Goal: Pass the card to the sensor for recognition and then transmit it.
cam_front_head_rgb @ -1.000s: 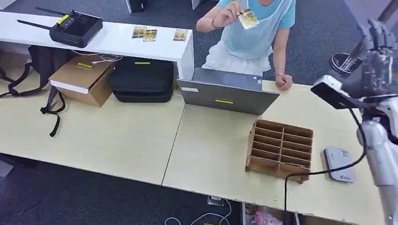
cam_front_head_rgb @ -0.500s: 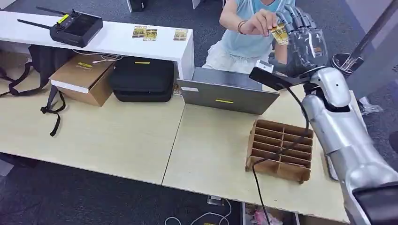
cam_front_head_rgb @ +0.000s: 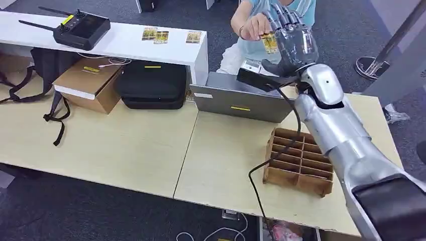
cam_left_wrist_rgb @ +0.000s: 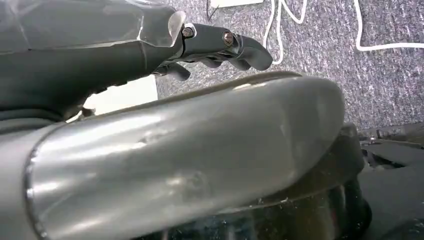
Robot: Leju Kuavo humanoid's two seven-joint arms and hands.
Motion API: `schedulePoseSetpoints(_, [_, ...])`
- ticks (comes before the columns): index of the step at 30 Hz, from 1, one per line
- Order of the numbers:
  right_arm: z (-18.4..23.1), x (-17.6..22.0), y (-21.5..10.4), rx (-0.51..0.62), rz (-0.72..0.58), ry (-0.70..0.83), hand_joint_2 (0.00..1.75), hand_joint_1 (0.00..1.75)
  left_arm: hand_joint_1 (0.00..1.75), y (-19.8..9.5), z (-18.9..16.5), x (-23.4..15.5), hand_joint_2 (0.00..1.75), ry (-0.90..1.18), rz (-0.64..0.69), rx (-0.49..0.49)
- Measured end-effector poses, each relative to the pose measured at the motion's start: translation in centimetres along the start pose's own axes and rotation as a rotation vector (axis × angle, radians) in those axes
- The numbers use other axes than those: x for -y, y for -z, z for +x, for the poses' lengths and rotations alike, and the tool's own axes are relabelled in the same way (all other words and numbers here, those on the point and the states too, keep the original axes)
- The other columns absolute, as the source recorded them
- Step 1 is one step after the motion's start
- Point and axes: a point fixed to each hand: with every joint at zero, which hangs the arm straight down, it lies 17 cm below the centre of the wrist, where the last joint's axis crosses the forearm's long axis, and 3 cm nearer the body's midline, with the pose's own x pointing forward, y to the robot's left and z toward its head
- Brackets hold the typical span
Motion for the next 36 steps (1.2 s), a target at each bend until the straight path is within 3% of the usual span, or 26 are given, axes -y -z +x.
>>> schedulePoseSetpoints(20, [-2.1, 0.3, 0.0, -0.053, -0.008, -0.025, 1.75, 0.00, 0.00, 0.0, 0.0, -0.1, 0.00, 0.000, 0.001, 0.004])
schedulePoseSetpoints(21, [-2.2, 0.3, 0.0, -0.053, -0.007, -0.025, 1.75, 0.21, 0.00, 0.0, 0.0, -0.1, 0.00, -0.001, 0.001, 0.004])
schedulePoseSetpoints(22, [-2.2, 0.2, -0.1, -0.054, -0.006, -0.026, 1.75, 1.34, 0.00, 0.0, 0.0, -0.1, 0.00, -0.001, 0.002, 0.004])
schedulePoseSetpoints(23, [-2.3, 0.2, -0.1, -0.054, -0.005, -0.027, 1.75, 1.64, 0.00, 0.0, 0.0, -0.1, 0.00, 0.000, 0.001, 0.004])
schedulePoseSetpoints(25, [-2.4, 0.2, -0.2, -0.057, -0.005, -0.028, 1.75, 1.75, 0.00, 0.0, 0.0, -0.1, 0.00, 0.001, 0.001, 0.005])
schedulePoseSetpoints(36, [-3.3, 0.4, -0.4, -0.067, -0.013, -0.028, 1.75, 1.75, 0.00, 0.0, 0.1, 0.0, 0.00, 0.008, -0.001, 0.009])
